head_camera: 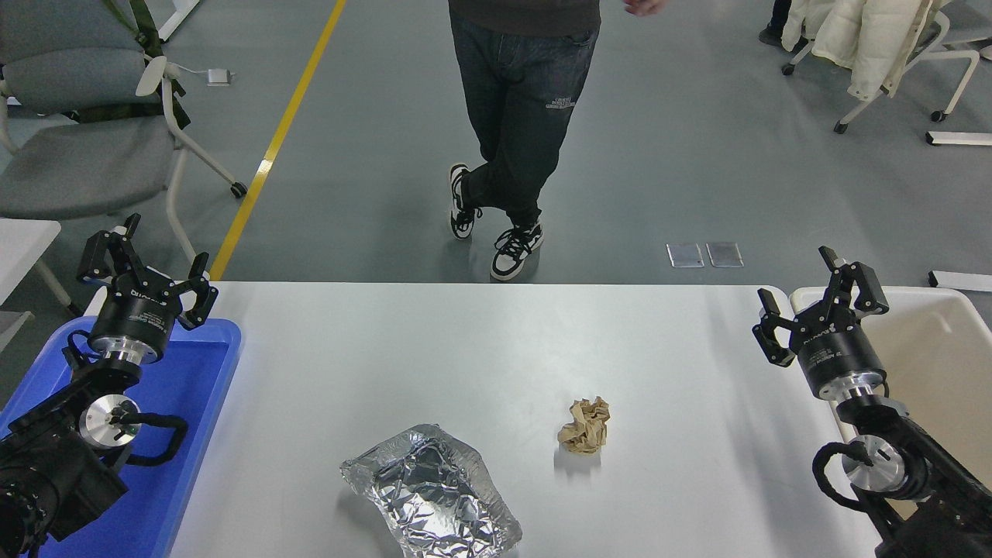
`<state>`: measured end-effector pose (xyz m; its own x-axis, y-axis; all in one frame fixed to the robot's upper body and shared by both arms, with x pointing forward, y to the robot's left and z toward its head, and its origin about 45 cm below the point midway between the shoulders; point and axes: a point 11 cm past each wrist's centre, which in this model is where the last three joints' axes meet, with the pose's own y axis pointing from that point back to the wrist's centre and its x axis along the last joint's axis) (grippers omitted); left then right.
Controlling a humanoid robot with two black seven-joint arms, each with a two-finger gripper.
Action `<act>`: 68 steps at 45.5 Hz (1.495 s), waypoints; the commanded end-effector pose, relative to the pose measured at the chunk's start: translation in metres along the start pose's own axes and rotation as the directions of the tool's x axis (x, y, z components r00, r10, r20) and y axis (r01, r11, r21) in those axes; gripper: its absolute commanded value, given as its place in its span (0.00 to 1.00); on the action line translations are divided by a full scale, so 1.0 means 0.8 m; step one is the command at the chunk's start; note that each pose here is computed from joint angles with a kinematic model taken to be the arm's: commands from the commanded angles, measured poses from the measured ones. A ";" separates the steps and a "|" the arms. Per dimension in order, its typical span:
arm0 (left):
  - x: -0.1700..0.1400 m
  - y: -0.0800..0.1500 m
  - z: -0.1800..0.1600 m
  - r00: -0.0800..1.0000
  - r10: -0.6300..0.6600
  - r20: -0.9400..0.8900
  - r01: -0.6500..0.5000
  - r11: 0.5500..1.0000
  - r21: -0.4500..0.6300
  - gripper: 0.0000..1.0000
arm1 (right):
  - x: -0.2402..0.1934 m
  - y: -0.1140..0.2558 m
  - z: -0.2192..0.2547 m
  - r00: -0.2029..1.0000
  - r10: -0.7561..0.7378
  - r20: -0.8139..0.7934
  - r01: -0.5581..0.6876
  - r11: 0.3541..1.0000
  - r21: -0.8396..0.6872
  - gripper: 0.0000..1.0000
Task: Clean the table surface
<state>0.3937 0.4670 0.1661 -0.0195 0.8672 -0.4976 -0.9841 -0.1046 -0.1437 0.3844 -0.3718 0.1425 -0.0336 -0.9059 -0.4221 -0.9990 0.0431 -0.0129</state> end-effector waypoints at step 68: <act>-0.001 -0.001 0.000 1.000 -0.005 -0.003 0.005 1.000 -0.001 1.00 | -0.395 0.099 0.088 -0.248 -0.868 -0.431 0.397 0.315 -0.862 1.00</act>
<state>0.3941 0.4666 0.1667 -0.0150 0.8665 -0.4990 -0.9841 -0.1012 -0.1462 0.3363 -0.1077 0.2227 0.8967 -0.2883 0.3358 -0.4337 -0.7235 0.5370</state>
